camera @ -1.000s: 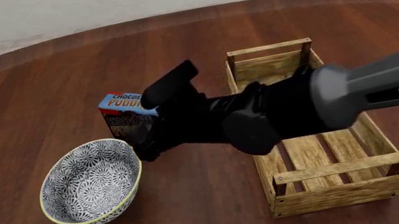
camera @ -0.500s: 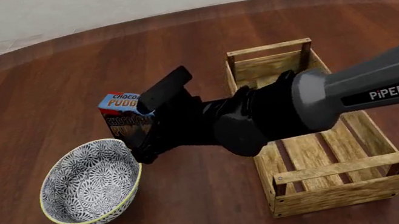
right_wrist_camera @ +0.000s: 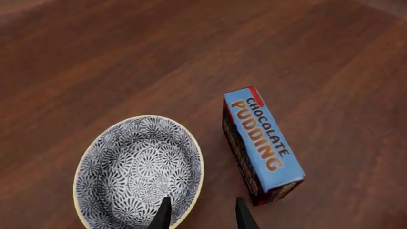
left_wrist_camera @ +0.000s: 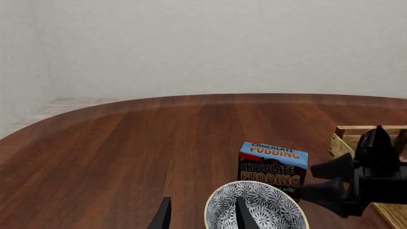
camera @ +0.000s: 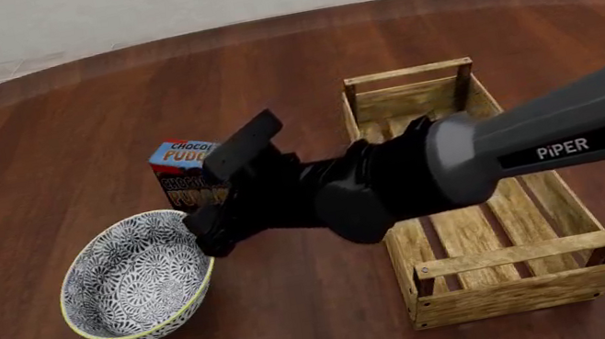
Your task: Pick up the bowl on the left and put it in the tray.
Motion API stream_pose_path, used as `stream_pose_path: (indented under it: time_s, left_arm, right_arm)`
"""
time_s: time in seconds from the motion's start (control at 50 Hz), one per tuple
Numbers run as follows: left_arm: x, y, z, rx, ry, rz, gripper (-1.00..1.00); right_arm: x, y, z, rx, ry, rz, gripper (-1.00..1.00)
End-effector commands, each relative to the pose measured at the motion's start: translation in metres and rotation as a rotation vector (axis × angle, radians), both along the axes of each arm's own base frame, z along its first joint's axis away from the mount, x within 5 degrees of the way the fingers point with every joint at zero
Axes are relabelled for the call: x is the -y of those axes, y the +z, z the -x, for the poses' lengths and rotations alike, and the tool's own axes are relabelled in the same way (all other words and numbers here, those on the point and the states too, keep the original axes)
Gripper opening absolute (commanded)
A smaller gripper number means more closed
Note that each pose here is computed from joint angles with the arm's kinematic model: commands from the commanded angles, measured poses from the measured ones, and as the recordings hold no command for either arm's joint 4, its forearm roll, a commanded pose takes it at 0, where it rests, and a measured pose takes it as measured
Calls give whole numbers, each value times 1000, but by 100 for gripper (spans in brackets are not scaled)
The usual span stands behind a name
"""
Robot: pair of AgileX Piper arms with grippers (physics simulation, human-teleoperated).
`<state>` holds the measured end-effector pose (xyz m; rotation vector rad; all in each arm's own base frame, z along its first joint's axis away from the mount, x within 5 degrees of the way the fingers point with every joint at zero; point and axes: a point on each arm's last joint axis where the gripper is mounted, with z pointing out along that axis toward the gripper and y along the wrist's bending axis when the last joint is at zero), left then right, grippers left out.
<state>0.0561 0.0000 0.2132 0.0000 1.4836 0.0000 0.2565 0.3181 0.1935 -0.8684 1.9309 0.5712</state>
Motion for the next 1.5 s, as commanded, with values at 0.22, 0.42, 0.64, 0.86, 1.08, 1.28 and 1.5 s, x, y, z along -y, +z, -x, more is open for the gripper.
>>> stream_pose_path:
  time_s: [0.22, 0.42, 0.64, 0.86, 1.08, 1.28, 1.5]
  left_arm:
    - [0, 0, 0, 0, 0, 0, 100]
    - [0, 0, 0, 0, 0, 0, 100]
    - [0, 0, 0, 0, 0, 0, 100]
    - [0, 0, 0, 0, 0, 0, 100]
    - [0, 0, 0, 0, 0, 0, 100]
    - [0, 0, 0, 0, 0, 0, 100]
    - [0, 0, 0, 0, 0, 0, 100]
  right_arm:
    - [-7, -6, 2, -2, 14, 3, 100]
    - [-9, -8, -3, 0, 10, 5, 100]
    - [-12, -10, -5, -2, 10, 7, 100]
    - [-12, -12, -10, -6, -3, 1, 100]
    - [-14, -18, -15, -15, -13, 2, 100]
    - [-14, -20, -18, -14, -14, 14, 100]
    - [-16, -23, -17, -17, -7, 22, 100]
